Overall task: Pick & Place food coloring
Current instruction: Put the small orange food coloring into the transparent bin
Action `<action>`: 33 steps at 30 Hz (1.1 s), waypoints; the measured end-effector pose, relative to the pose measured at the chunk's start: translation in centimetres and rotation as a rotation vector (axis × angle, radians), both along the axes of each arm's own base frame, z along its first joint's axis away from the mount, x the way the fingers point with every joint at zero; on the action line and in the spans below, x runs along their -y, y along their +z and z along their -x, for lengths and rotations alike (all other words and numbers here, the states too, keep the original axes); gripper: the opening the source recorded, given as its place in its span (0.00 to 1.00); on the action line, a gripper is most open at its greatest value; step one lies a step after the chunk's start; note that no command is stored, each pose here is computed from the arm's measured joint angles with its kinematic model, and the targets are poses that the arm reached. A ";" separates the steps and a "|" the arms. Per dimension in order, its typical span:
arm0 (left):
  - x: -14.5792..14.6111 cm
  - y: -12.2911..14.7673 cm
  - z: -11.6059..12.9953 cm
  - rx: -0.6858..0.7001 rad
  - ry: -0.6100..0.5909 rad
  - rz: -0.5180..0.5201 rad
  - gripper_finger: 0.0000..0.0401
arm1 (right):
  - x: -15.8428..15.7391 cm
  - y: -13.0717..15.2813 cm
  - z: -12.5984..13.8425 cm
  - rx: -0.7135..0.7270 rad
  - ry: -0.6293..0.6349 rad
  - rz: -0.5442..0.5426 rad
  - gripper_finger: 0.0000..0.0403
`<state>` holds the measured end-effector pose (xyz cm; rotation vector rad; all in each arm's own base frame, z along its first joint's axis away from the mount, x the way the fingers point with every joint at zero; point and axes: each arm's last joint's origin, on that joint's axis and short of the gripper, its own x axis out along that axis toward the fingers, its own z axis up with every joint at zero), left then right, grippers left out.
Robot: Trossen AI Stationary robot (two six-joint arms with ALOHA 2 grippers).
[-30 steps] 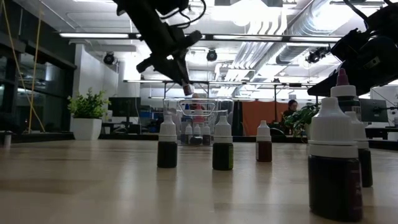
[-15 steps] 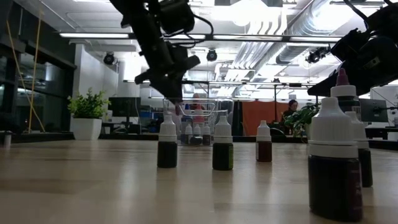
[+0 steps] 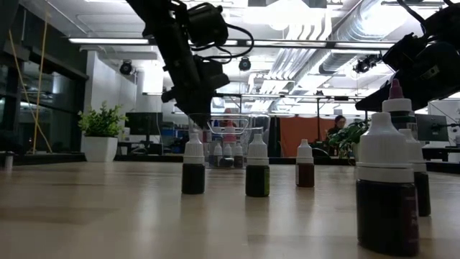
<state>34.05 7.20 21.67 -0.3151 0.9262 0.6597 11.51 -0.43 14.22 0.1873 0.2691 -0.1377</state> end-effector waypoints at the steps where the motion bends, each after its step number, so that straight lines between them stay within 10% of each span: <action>1: 0.0 0.0 0.0 -0.005 -0.018 0.003 0.17 | 0.0 0.0 0.0 0.000 0.000 0.000 0.00; 33: -2.0 0.1 0.1 0.031 -0.080 0.067 0.17 | 0.0 0.0 0.0 0.000 0.000 0.000 0.00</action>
